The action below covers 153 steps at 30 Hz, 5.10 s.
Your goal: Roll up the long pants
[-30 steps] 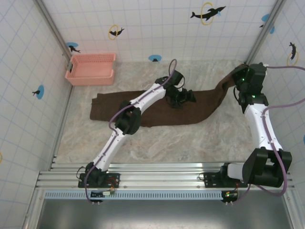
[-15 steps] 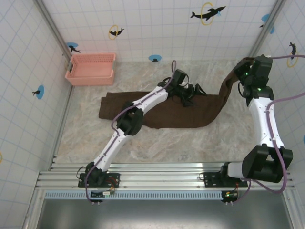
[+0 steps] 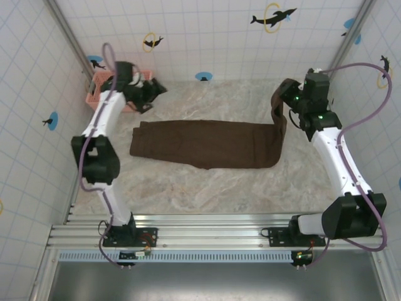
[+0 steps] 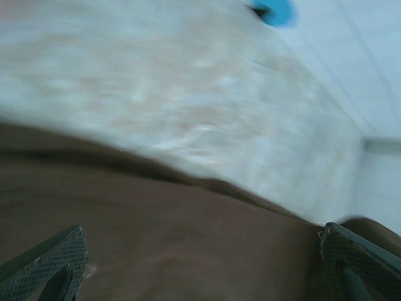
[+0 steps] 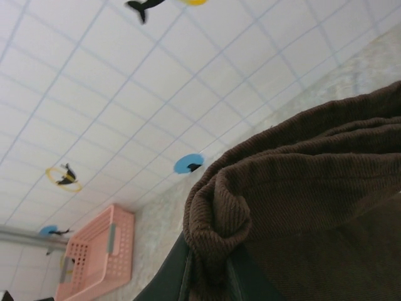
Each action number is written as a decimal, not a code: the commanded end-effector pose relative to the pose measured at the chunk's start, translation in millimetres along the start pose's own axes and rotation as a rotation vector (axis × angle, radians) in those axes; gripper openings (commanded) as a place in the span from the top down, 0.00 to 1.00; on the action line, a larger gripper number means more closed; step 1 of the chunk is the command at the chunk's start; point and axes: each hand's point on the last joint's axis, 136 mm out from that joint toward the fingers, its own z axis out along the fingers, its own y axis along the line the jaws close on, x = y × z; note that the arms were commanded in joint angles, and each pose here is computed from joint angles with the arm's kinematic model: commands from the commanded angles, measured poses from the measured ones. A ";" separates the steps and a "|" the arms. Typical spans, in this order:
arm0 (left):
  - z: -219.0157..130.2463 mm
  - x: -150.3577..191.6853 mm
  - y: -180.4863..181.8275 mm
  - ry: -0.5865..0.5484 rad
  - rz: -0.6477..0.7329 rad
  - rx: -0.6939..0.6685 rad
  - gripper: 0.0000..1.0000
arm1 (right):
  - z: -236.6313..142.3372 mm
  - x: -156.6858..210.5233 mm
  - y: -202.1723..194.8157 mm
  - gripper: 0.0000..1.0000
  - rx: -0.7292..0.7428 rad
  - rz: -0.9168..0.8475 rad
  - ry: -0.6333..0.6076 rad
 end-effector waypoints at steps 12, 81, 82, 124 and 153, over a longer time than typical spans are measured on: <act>14.9 66.5 149.6 0.193 0.045 -0.387 0.03 | 38.2 87.3 152.8 0.96 -0.263 -0.163 0.177; 24.0 57.9 121.0 0.207 0.113 -0.308 0.02 | 83.6 203.2 -32.1 0.25 0.202 -0.571 0.919; 34.6 66.7 123.1 0.214 0.072 -0.288 0.03 | 81.9 206.9 -44.9 0.25 0.219 -0.571 0.940; 251.1 179.2 22.7 0.506 0.209 -0.328 0.03 | 2.3 265.1 -153.4 1.00 0.314 -0.168 1.133; 277.7 123.1 -72.4 0.286 0.116 0.024 0.02 | -59.9 312.5 -43.6 0.30 0.110 -0.322 1.367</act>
